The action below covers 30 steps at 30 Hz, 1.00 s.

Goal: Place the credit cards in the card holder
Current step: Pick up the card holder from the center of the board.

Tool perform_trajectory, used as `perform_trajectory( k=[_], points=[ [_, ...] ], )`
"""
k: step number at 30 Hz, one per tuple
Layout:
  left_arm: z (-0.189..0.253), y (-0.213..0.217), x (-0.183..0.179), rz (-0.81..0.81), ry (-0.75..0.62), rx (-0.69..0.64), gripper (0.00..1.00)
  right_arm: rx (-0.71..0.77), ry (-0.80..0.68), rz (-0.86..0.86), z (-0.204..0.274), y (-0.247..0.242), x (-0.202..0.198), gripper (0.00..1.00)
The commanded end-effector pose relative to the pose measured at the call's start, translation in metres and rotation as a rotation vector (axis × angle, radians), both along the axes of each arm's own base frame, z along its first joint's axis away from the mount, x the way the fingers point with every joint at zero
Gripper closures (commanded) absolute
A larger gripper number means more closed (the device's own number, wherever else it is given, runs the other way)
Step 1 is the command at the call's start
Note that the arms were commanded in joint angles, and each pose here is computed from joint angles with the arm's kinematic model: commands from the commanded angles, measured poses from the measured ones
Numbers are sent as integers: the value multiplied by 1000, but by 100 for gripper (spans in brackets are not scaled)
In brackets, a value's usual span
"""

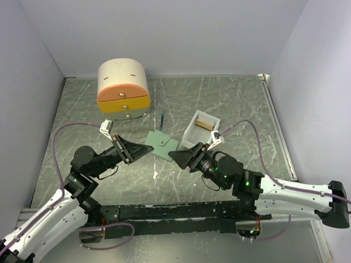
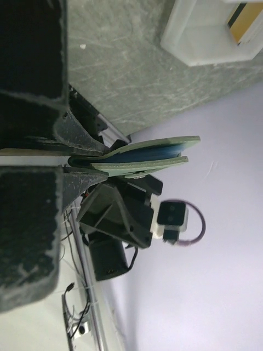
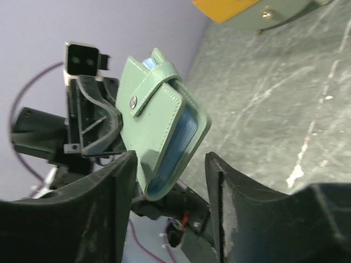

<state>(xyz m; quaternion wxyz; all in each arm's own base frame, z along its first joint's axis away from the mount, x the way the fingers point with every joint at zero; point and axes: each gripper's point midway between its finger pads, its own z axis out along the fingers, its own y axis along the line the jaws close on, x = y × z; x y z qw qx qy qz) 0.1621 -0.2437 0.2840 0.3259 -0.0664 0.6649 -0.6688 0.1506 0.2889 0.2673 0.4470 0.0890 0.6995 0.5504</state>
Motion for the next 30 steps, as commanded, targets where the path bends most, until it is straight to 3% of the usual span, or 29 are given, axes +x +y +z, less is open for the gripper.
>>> perform_trajectory(
  k=[1,6,12,19,30],
  points=[
    [5,9,9,80,-55,106,93,-210,-43,-44,3,-17,6,43],
    [-7,13,12,88,-86,270,93,-388,-108,-70,16,-34,11,40],
    [-12,8,9,23,-107,380,93,-553,-250,-17,35,-32,12,45],
    [-11,0,1,-55,-107,371,93,-610,-323,114,42,-5,4,51],
    [-8,-9,-10,-147,-134,343,93,-684,-275,200,17,32,5,55]
  ],
)
